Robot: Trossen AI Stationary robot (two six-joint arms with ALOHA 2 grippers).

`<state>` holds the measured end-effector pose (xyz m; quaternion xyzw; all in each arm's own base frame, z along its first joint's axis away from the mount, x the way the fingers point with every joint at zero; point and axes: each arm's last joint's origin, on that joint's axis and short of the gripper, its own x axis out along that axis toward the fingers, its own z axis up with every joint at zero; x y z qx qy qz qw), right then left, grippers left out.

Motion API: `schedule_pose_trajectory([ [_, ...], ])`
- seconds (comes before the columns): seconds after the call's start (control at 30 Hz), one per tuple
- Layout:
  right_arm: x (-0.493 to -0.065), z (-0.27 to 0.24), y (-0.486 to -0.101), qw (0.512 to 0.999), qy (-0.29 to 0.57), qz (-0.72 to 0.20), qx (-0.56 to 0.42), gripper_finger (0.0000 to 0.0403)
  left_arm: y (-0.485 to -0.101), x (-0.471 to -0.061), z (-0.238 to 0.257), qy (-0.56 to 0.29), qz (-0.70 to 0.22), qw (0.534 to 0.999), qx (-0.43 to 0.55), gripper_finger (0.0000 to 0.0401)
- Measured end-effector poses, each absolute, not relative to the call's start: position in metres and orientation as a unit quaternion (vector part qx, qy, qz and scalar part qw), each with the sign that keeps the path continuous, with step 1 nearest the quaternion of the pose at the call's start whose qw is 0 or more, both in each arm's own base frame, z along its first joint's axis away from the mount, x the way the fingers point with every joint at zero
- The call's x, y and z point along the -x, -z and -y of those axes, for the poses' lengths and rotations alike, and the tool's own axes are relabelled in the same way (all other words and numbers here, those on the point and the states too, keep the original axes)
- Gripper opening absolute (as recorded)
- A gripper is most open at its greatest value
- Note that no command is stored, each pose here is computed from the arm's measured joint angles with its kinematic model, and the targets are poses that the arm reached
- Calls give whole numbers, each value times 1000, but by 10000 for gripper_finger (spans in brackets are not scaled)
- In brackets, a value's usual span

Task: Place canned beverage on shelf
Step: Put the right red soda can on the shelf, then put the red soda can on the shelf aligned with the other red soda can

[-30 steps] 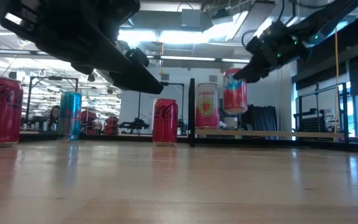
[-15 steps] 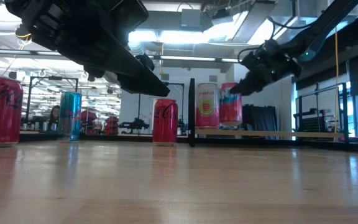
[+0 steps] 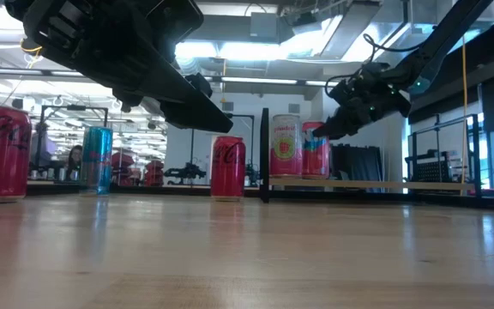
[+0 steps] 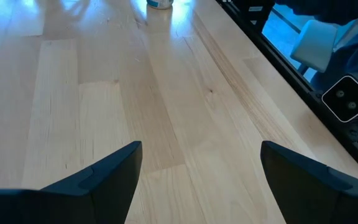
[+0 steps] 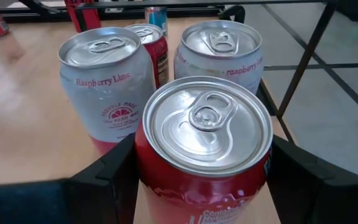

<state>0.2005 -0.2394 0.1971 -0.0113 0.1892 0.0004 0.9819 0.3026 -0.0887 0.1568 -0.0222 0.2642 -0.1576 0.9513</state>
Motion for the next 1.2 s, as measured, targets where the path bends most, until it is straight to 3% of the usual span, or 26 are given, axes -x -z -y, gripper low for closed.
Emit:
schedule_pose_trajectory([
  [0.17, -201, 240, -196, 982, 1, -188, 7, 259, -157, -303, 89, 157, -264, 951, 22, 315],
  [0.37, -202, 242, -196, 981, 20, -193, -3, 373, -157, -303, 89, 158, -264, 951, 22, 315],
  [0.43, -200, 240, -198, 980, 23, -198, -8, 388, -157, -303, 89, 163, -264, 950, 24, 315],
  [0.6, -194, 232, -216, 981, 25, -190, 3, 368, -157, -302, 89, 166, -265, 950, 25, 315],
  [0.93, -173, 189, -289, 987, 84, -131, 50, 353, -157, -302, 91, 162, -264, 950, 35, 315],
  [1.2, -198, 117, -318, 995, -10, -83, 59, 353, -161, -305, 88, 105, -238, 965, 26, 315],
])
